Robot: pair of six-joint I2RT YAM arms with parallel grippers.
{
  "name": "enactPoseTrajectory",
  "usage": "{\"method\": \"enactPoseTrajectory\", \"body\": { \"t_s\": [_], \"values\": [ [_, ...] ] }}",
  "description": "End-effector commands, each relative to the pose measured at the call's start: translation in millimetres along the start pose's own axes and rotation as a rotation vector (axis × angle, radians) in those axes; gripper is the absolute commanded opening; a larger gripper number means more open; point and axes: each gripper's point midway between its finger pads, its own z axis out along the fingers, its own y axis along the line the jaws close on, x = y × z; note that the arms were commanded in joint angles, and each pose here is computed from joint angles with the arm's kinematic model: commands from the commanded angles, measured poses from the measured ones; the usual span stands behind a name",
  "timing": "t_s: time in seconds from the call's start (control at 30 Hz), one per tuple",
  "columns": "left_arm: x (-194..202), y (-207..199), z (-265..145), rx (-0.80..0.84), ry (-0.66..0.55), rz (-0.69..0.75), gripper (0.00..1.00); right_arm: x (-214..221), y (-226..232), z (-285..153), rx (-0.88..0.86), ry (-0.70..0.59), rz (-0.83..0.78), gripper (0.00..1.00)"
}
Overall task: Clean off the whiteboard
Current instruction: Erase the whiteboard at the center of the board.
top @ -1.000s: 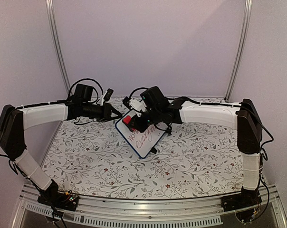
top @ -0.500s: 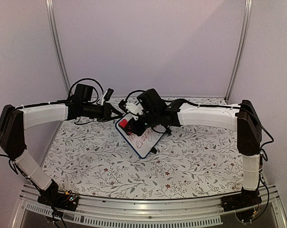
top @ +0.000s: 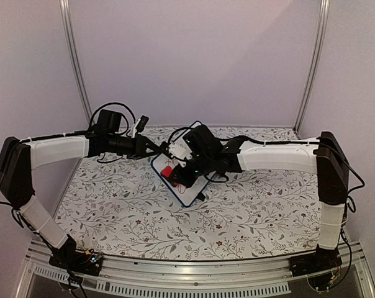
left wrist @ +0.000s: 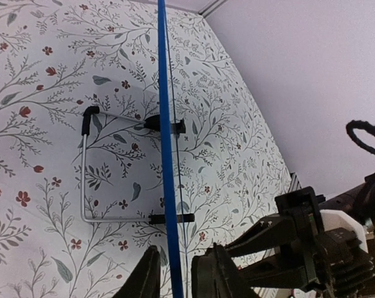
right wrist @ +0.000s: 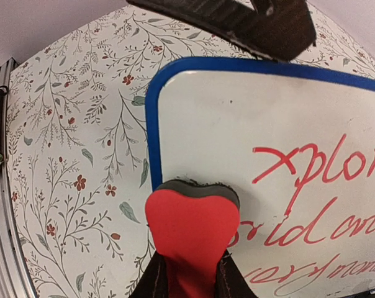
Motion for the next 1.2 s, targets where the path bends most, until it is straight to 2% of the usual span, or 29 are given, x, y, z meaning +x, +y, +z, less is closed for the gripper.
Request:
{"method": "enactPoseTrajectory", "body": {
  "t_s": [0.0, 0.23, 0.33, 0.57, 0.97, 1.17],
  "values": [
    [5, 4, 5, 0.005, 0.015, -0.002, 0.32, -7, -5, -31, 0.035, -0.035, -0.001, 0.15],
    [10, 7, 9, -0.001, 0.034, -0.01, 0.35, -30, -19, -47, 0.055, -0.108, 0.015, 0.15],
    [12, 7, 11, 0.001, 0.043, -0.009, 0.3, -40, -28, -43, 0.082, -0.12, 0.022, 0.15],
    [14, 6, 13, 0.005, 0.05, -0.007, 0.13, -44, -48, -25, 0.11, -0.11, 0.054, 0.15],
    [15, 5, 14, 0.012, 0.053, -0.008, 0.0, -30, -46, -6, 0.062, -0.061, 0.053, 0.15],
    [16, 5, 14, 0.011, 0.055, -0.01, 0.0, -12, -44, 4, 0.044, -0.015, 0.068, 0.15]
  ]
}}
